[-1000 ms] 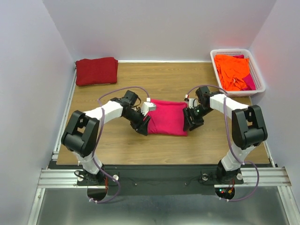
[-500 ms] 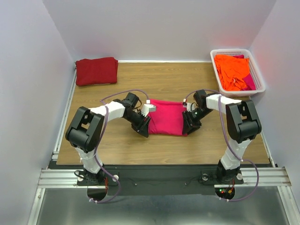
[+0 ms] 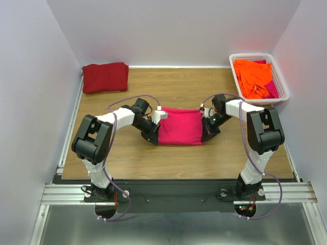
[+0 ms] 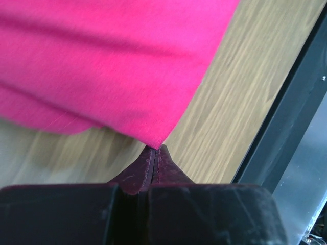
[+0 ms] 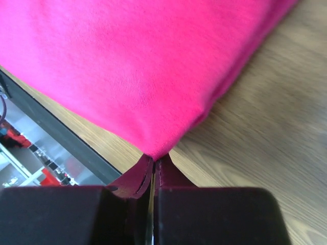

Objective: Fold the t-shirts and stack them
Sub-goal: Fold the tshirt

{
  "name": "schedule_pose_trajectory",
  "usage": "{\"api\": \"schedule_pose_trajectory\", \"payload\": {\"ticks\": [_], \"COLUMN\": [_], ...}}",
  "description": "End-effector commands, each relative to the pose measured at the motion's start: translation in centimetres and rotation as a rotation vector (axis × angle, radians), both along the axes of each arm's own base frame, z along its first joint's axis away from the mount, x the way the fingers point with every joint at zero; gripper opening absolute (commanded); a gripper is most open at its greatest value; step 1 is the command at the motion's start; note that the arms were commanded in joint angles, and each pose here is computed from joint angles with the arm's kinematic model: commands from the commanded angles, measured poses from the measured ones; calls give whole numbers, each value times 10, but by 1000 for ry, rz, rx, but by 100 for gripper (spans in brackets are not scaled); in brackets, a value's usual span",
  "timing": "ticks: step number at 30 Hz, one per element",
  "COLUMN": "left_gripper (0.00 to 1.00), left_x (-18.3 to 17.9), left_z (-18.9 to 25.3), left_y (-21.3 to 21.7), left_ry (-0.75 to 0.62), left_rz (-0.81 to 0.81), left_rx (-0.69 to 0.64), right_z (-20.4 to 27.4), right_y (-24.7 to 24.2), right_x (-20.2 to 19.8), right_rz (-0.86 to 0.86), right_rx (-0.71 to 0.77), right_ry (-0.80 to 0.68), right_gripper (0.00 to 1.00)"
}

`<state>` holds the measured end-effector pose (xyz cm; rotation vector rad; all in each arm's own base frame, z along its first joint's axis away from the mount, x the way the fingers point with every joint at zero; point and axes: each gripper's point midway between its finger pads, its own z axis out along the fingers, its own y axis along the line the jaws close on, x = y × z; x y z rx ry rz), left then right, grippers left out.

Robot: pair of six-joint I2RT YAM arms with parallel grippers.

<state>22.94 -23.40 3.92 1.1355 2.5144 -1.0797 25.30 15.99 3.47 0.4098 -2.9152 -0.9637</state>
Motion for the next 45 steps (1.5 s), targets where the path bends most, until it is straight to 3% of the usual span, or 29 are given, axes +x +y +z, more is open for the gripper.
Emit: {"api": "schedule_pose_trajectory", "payload": {"ticks": [1, 7, 12, 13, 14, 17, 18, 19, 21, 24, 32, 37, 45], "left_gripper": [0, 0, 0, 0, 0, 21, 32, 36, 43, 44, 39, 37, 31], "left_x": [7, 1, -5, -8, -8, 4, 5, 9, 29, 57, 117, 162, 218], "left_z": [24, 17, 11, 11, 13, 37, 47, 58, 84, 113, 140, 125, 60], "left_y": [20, 32, 25, 24, 24, 27, 30, 31, 38, 31, -27, -49, -36], "left_ry": [-63, -50, -2, 14, 11, -26, -27, -39, -131, -261, -234, -222, -138], "left_rz": [-2, -15, -26, -28, -38, -32, -27, -21, -6, 6, 135, 246, 407], "left_rx": [29, 82, 57, 49, 43, -19, -37, -71, -95, -143, -413, -490, -425], "right_z": [11, 0, -7, -5, 3, 33, 40, 48, 73, 100, 114, 83, 13], "right_y": [-10, -19, -11, -10, -9, -8, -13, -17, -25, -20, 34, 50, 29], "right_x": [7, -4, -13, -14, -15, -6, 0, 7, 32, 66, 146, 170, 210], "right_rz": [27, 58, 60, 65, 71, 109, 121, 136, 126, 139, 45, 4, -106], "right_rx": [-34, -73, -19, -6, 8, 24, -2, -17, -50, -18, 255, 335, 336], "right_ry": [-42, -16, 49, 52, 48, -36, -74, -120, -236, -372, -457, -376, -297], "right_gripper": [1, 1, 2, 10, 29, 53, 55, 55, 56, 50, 31, 30, 26]}}
